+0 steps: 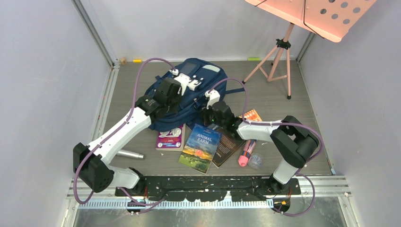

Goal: Pack the student bag
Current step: Unzip the student bag at the center of the board.

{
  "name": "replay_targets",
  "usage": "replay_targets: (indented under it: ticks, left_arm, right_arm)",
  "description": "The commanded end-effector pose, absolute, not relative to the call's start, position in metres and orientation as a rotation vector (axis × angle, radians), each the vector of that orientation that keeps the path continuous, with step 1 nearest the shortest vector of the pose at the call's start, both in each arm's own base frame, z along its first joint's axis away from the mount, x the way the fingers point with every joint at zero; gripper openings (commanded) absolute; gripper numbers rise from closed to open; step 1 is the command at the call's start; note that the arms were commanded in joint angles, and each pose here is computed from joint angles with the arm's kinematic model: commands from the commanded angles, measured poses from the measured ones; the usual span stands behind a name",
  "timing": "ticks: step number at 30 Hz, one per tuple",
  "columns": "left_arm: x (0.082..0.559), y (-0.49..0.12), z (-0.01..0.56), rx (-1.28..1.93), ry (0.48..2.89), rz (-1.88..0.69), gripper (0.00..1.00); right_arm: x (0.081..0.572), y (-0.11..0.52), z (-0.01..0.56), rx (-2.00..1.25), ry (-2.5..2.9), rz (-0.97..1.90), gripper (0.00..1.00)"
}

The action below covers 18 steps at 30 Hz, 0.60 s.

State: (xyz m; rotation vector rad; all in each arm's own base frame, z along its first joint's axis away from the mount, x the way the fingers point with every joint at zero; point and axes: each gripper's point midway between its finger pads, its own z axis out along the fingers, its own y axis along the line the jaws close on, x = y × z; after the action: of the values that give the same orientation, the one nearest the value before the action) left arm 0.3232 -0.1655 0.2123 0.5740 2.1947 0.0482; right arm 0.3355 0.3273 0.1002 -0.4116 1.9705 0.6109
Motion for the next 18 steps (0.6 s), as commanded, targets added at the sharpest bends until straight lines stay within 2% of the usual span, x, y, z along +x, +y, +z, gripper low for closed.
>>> replay_targets:
  ticks: [1, 18]
  left_arm:
    - [0.344, -0.173, 0.244, 0.462, 2.079, 0.015, 0.00]
    - [0.346, -0.182, 0.228, 0.445, 2.136, -0.032, 0.00]
  right_arm:
    - [0.336, 0.326, 0.127, -0.408, 1.902, 0.592, 0.00]
    - [0.271, 0.378, 0.148, -0.478, 1.837, 0.672, 0.00]
